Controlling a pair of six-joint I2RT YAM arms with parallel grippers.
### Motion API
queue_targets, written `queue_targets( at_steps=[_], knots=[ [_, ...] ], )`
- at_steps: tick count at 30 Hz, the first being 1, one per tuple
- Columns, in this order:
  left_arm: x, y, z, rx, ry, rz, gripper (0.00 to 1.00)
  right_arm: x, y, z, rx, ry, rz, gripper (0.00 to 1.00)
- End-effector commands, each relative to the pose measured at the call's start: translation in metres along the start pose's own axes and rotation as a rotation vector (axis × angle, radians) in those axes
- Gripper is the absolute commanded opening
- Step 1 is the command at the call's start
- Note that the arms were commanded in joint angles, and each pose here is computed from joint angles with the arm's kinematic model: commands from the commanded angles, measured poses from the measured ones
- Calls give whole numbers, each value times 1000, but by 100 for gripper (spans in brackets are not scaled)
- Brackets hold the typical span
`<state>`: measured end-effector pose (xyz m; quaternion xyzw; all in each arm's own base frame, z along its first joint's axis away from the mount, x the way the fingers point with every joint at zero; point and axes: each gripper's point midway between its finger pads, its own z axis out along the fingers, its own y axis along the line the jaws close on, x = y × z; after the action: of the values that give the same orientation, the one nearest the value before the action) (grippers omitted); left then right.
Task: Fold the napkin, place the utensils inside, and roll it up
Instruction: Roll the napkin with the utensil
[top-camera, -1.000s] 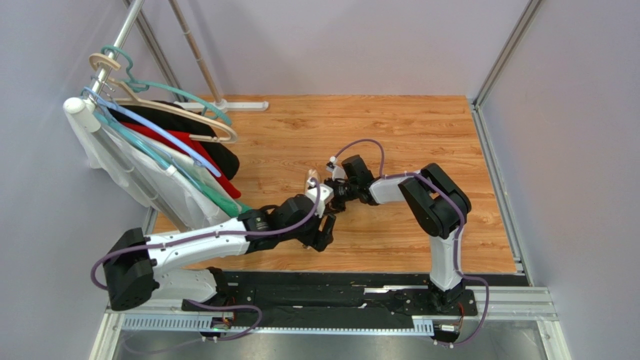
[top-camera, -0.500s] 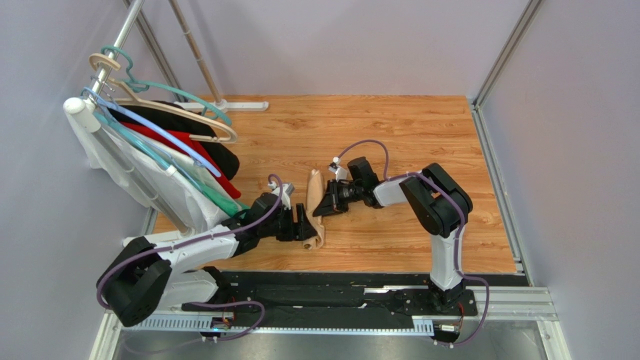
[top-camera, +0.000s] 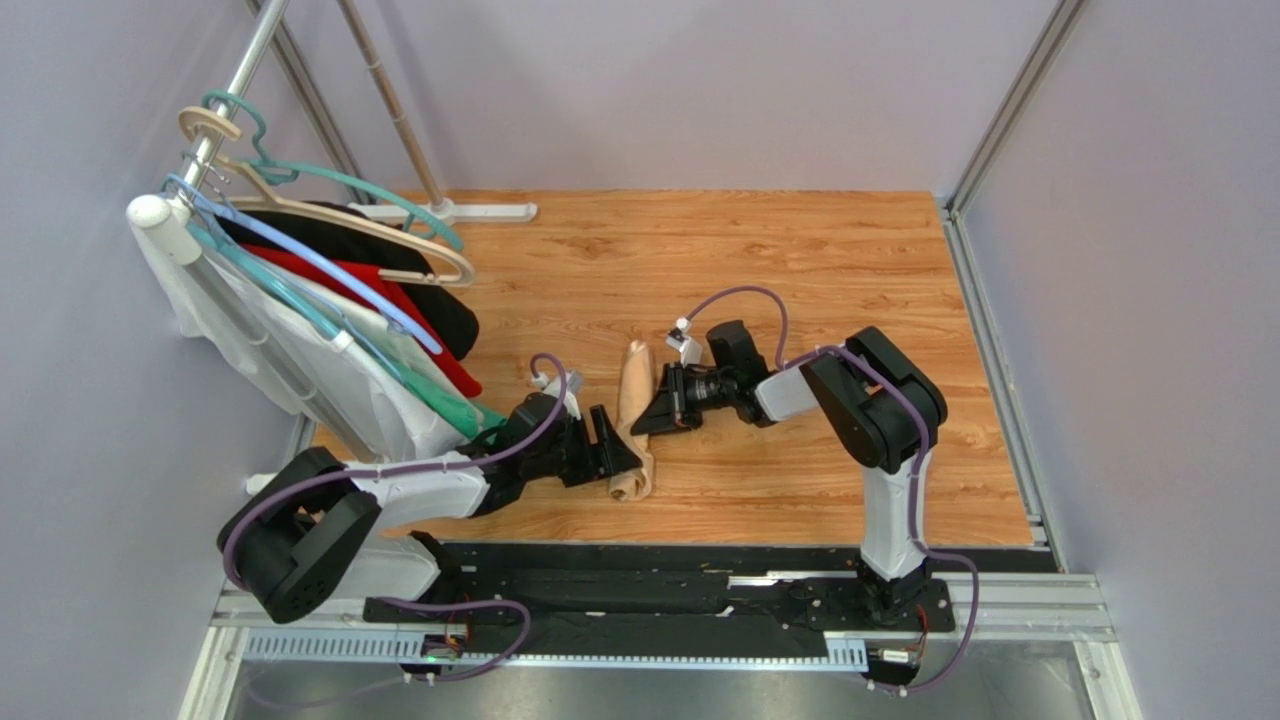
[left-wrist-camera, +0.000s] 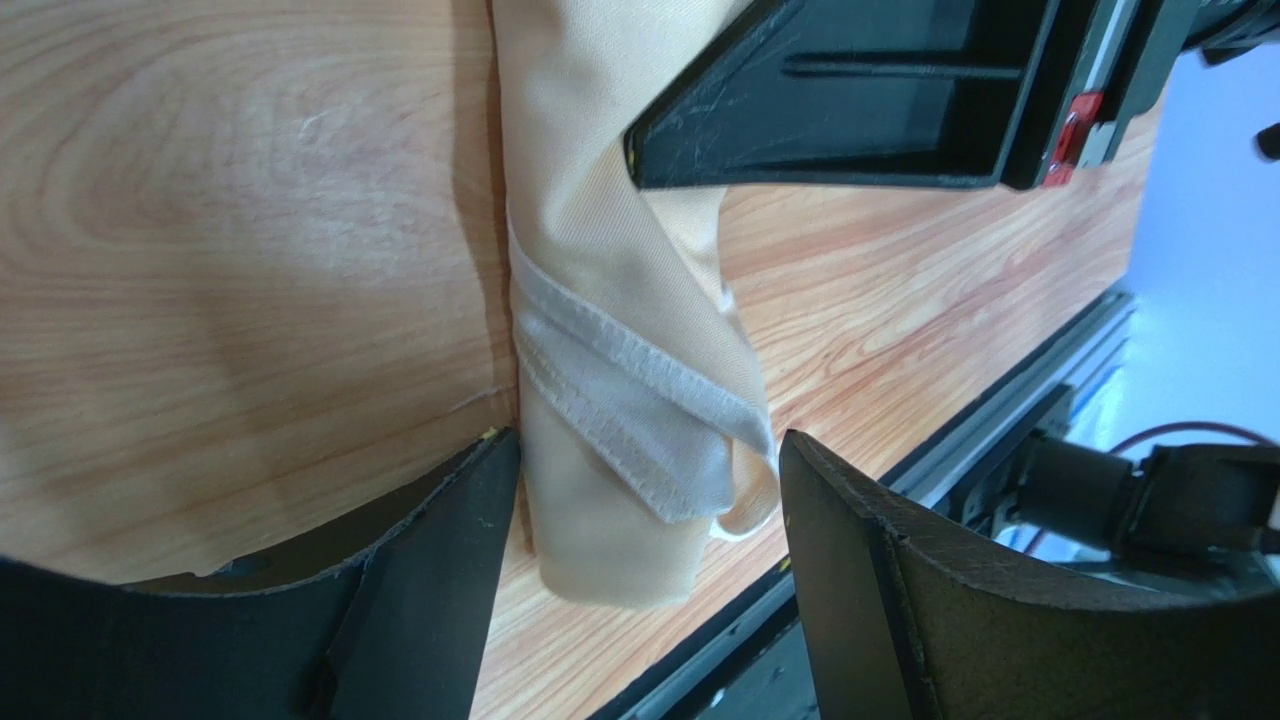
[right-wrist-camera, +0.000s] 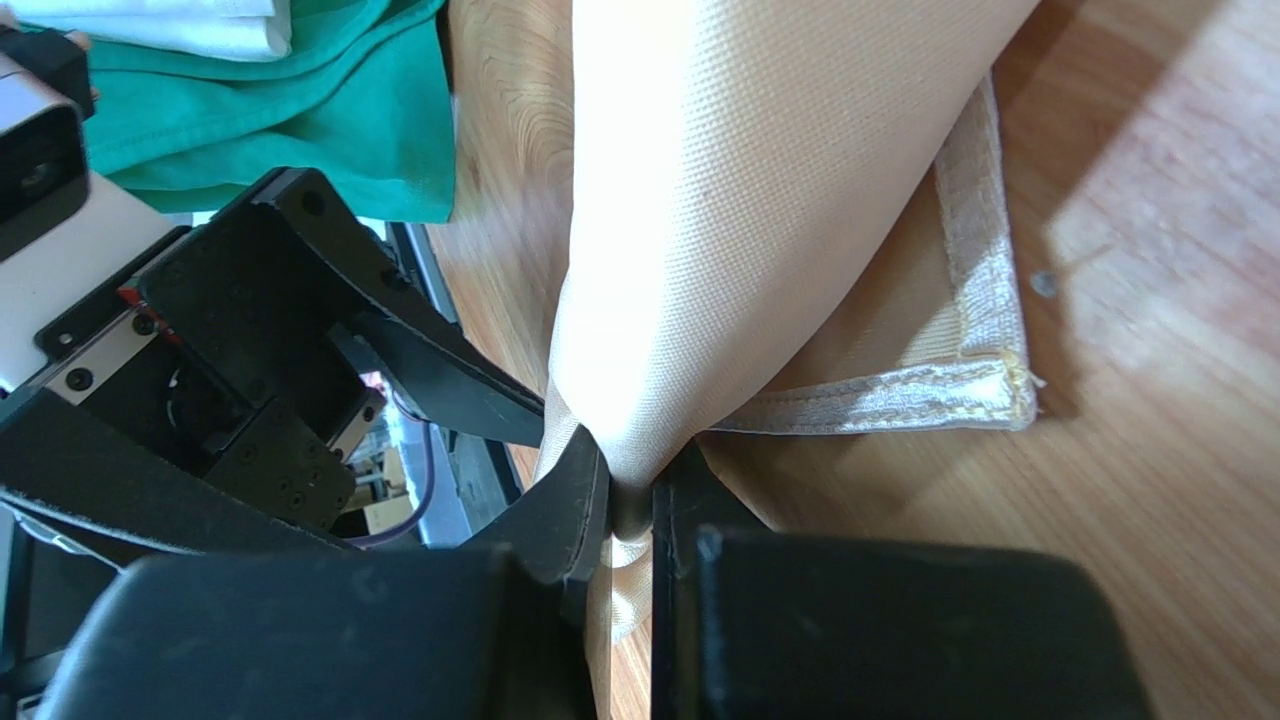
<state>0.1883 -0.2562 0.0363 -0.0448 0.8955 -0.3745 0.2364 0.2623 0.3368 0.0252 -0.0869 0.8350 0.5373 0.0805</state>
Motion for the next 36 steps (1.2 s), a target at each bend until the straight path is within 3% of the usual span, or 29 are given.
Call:
queue_targets(
  at_steps=[1, 3, 8, 12, 13, 15, 17, 18, 19, 22, 25, 31, 36],
  knots=[
    [13, 19, 8, -38, 30, -52, 72, 8, -30, -1, 71, -16, 61, 0],
    [14, 21, 10, -45, 38, -48, 68, 8, -27, -1, 60, -17, 54, 0],
    [11, 28, 13, -87, 31, -15, 43, 4, -21, -3, 51, -26, 50, 0],
    [6, 28, 14, -108, 19, 0, 31, 4, -21, -2, 44, -29, 51, 0],
    [5, 28, 14, -110, 19, 5, 21, 4, -22, -2, 44, -31, 53, 0],
    [2, 25, 16, -103, 17, 9, 18, 5, -22, -1, 39, -30, 56, 0],
    [2, 23, 17, -101, 20, 18, 5, 3, -21, -1, 37, -34, 55, 0],
    [-1, 21, 18, -96, 16, 25, 4, 3, -21, -2, 39, -36, 56, 2],
    [-1, 21, 18, -100, 18, 35, 0, 1, -20, -2, 41, -38, 56, 9],
    [-6, 21, 16, -125, 12, 70, 0, -1, -15, -6, 49, -42, 50, 30],
    [-14, 22, 9, -180, -10, 125, 0, -8, -9, -16, 86, -70, 22, 39],
    [-25, 28, -5, -328, -26, 254, 0, -11, -16, -46, 301, -122, 9, 43],
    [-21, 14, -7, -402, -8, 374, 0, -23, 12, -64, 308, -198, -7, 44]
  ],
)
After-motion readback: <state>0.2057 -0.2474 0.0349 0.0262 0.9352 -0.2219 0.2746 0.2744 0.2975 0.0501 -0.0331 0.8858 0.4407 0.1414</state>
